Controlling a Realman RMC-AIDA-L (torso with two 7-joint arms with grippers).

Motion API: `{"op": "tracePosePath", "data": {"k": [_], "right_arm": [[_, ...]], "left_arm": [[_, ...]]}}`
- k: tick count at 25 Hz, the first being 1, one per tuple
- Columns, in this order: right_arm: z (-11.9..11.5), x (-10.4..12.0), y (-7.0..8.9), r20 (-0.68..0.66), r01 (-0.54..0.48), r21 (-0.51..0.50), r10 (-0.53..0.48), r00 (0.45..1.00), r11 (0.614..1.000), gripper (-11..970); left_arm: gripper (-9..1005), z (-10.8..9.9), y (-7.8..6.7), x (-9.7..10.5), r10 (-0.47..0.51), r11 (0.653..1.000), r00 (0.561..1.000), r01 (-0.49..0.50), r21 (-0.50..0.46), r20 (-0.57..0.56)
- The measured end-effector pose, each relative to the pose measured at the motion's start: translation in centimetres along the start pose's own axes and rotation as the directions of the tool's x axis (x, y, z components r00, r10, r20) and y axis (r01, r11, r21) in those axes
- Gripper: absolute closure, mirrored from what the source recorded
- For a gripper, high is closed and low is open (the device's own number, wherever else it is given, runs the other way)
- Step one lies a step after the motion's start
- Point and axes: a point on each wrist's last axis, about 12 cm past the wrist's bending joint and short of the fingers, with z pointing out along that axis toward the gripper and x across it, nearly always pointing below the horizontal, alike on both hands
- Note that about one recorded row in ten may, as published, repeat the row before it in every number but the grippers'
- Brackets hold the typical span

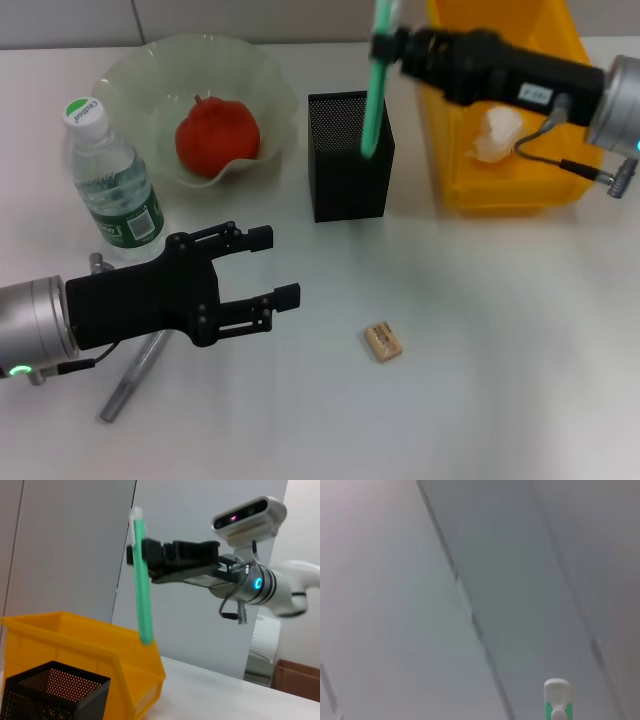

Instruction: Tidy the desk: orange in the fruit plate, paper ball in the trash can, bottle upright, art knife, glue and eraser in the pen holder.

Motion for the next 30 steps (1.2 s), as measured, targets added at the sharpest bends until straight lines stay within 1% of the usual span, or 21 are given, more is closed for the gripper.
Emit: {"op": "tracePosePath", "data": {"k": [4, 8, 12, 19, 28, 30], "right_arm": [[-0.7, 0.9, -0.6, 0.113, 0.041, 0.056, -0.047, 0.992, 0.998, 774], [-0.7, 1.7, -1.0, 0.148, 0.096, 0.104, -0.111, 0.983, 0.99, 774], [-0.2, 2.6, -1.1, 0.123, 0.153, 0.119, -0.167, 0.978, 0.981, 774], [0.6, 3.7, -1.6, 0.047, 0.213, 0.161, -0.223, 0.974, 0.964, 773], [2.3, 4.7, -1.5, -0.053, 0.278, 0.13, -0.273, 0.961, 0.952, 773], [2.5, 4.8, -1.5, -0.066, 0.282, 0.13, -0.276, 0.959, 0.95, 732]], "left_arm": [[224, 0.1, 0.0, 0.0, -0.002, 1.0, 1.0, 0.002, 0.003, 0.001], [224, 0.2, 0.0, 0.0, -0.007, 1.0, 1.0, 0.007, 0.007, 0.003], [224, 0.2, 0.0, 0.0, -0.007, 1.0, 1.0, 0.007, 0.007, 0.003], [224, 0.2, 0.0, 0.0, -0.006, 1.0, 1.0, 0.006, 0.008, 0.003], [224, 0.2, 0.0, 0.0, -0.006, 1.0, 1.0, 0.006, 0.005, 0.001], [224, 0.2, 0.0, 0.0, -0.006, 1.0, 1.0, 0.006, 0.005, 0.001]]}}
